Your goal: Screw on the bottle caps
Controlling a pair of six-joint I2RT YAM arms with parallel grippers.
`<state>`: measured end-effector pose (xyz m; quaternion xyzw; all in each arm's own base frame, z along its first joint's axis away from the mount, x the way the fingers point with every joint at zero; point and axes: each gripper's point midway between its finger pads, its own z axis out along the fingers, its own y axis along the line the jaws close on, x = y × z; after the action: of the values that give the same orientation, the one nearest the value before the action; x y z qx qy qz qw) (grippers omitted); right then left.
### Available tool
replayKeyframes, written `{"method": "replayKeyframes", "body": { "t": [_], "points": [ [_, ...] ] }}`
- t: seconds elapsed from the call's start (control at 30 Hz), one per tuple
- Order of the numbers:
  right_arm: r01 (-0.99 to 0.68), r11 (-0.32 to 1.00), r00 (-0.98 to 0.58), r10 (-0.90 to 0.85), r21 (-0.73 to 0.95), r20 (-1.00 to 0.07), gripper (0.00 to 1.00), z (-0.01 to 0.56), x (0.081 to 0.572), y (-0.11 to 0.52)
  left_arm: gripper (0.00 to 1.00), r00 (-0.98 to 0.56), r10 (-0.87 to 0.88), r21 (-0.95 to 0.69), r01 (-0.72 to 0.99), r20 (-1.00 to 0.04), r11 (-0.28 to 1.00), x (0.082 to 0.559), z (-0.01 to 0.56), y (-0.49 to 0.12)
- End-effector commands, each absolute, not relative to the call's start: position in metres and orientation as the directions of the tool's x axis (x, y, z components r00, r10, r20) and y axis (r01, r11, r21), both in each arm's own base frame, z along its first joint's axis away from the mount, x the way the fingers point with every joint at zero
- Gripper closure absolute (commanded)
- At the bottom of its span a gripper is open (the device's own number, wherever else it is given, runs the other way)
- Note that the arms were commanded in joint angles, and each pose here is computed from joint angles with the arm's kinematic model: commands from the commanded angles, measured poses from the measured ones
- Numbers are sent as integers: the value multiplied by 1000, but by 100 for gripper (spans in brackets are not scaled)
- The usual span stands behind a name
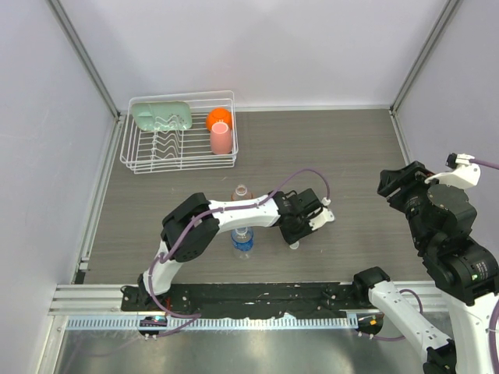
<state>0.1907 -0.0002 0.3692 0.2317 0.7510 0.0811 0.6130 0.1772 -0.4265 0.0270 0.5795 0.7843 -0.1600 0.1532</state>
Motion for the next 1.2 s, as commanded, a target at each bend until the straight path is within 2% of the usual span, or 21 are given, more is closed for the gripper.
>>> {"method": "replayKeyframes", "body": {
  "t": [0.0, 0.07, 0.3, 0.37, 0.43, 0.47, 0.53, 0.57, 0.7, 0.8, 0.87, 0.93, 0.97, 1.03, 1.1, 1.13, 1.17],
  "points": [
    [223, 879, -133, 456, 422, -880, 41, 375, 193, 4, 88, -259, 865, -51, 963, -429, 263, 180, 14, -430],
    [218, 881, -138, 453, 419, -881, 41, 374, 193, 6, 100, -259, 866, -49, 963, -427, 264, 180, 13, -429],
    [224, 883, -142, 449, 413, -882, 41, 374, 196, 6, 100, -260, 860, -58, 963, -439, 262, 178, 18, -431],
    [231, 882, -145, 449, 411, -882, 41, 373, 199, 6, 100, -253, 843, -24, 961, -475, 275, 187, 40, -434],
    [243, 876, -141, 456, 416, -879, 41, 373, 201, 5, 100, -241, 822, 10, 958, -516, 287, 195, 67, -434],
    [246, 875, -143, 459, 418, -877, 41, 372, 203, 6, 100, -225, 785, 46, 951, -578, 307, 205, 103, -435],
    [235, 864, -149, 485, 445, -862, 41, 373, 206, 11, 100, -188, 757, 118, 937, -626, 329, 217, 139, -429],
    [224, 859, -147, 497, 460, -855, 41, 375, 209, 15, 100, -158, 712, 176, 912, -684, 371, 226, 181, -420],
    [159, 825, -172, 564, 542, -808, 39, 381, 219, 36, 100, -92, 652, 291, 842, -753, 454, 240, 266, -388],
    [89, 778, -203, 626, 622, -753, 34, 386, 225, 58, 100, -7, 675, 414, 785, -737, 460, 246, 311, -357],
    [19, 712, -259, 682, 702, -684, 30, 387, 230, 83, 100, 56, 681, 472, 762, -730, 443, 245, 322, -342],
    [-54, 637, -292, 727, 769, -622, 27, 395, 235, 103, 100, 158, 610, 506, 732, -777, 456, 240, 358, -331],
    [-71, 553, -378, 755, 830, -536, 25, 385, 234, 124, 100, 169, 605, 508, 735, -778, 449, 237, 351, -328],
    [-171, 428, -413, 787, 887, -459, 23, 400, 237, 144, 100, 219, 496, 482, 722, -840, 496, 231, 377, -325],
    [-151, 286, -515, 795, 946, -322, 22, 382, 235, 164, 100, 225, 453, 454, 739, -863, 498, 225, 370, -326],
    [-200, 220, -518, 803, 955, -294, 21, 394, 236, 169, 100, 224, 438, 442, 747, -870, 497, 221, 369, -324],
    [-186, 184, -548, 796, 965, -257, 21, 381, 237, 175, 100, 224, 427, 436, 747, -876, 502, 220, 370, -323]
  ]
}}
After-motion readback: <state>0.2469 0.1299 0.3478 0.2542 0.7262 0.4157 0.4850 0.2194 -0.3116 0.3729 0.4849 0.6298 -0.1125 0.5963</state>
